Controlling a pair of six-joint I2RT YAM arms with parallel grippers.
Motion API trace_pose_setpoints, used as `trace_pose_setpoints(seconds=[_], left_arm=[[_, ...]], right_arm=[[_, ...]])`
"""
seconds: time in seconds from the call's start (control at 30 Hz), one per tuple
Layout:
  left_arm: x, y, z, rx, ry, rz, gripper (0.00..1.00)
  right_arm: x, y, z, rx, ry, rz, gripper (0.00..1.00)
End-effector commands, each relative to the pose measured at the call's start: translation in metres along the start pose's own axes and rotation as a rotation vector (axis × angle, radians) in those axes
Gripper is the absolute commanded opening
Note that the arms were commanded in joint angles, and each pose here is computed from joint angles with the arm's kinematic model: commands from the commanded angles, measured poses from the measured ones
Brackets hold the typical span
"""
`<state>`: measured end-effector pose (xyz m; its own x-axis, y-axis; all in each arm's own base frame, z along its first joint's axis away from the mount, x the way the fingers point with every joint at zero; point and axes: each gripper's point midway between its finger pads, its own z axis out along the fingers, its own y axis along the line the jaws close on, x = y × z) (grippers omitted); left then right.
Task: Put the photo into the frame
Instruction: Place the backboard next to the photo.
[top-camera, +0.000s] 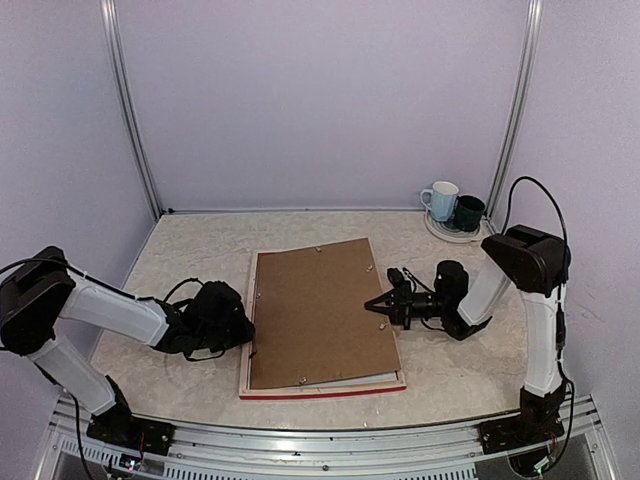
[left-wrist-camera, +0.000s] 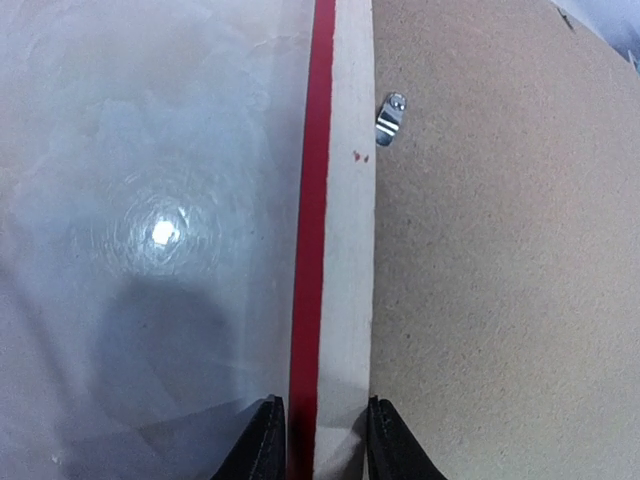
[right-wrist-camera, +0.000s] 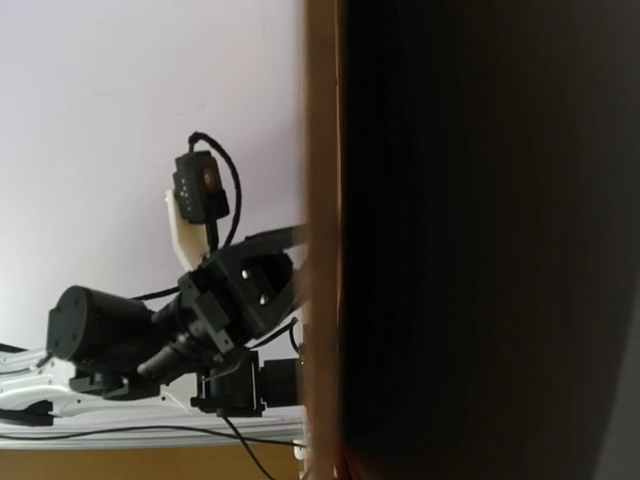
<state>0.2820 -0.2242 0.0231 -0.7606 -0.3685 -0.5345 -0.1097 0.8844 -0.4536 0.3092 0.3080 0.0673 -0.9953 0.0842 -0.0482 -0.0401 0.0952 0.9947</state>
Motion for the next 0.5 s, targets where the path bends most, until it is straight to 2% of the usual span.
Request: trace_pose_setpoints(seconds=[0.0,0.2,0.47], left_arm=[[0.018,0.027,-0.014,-0.136,0.083,0.121,0.28],[0.012,0.026,-0.024,-0.175,0.092,0.212,0.23],[0.016,0.007,-0.021,-0.114,0.136,0.265,0.22]], right_arm=[[-0.002,0.005,0.006,-0.026,0.002,-0.041,0.0],[-0.003,0.002,0.007,-0.021,-0.001,-0.032,0.0],[-0.004,0.003,0.008,-0.022,0.0,-0.035,0.0]])
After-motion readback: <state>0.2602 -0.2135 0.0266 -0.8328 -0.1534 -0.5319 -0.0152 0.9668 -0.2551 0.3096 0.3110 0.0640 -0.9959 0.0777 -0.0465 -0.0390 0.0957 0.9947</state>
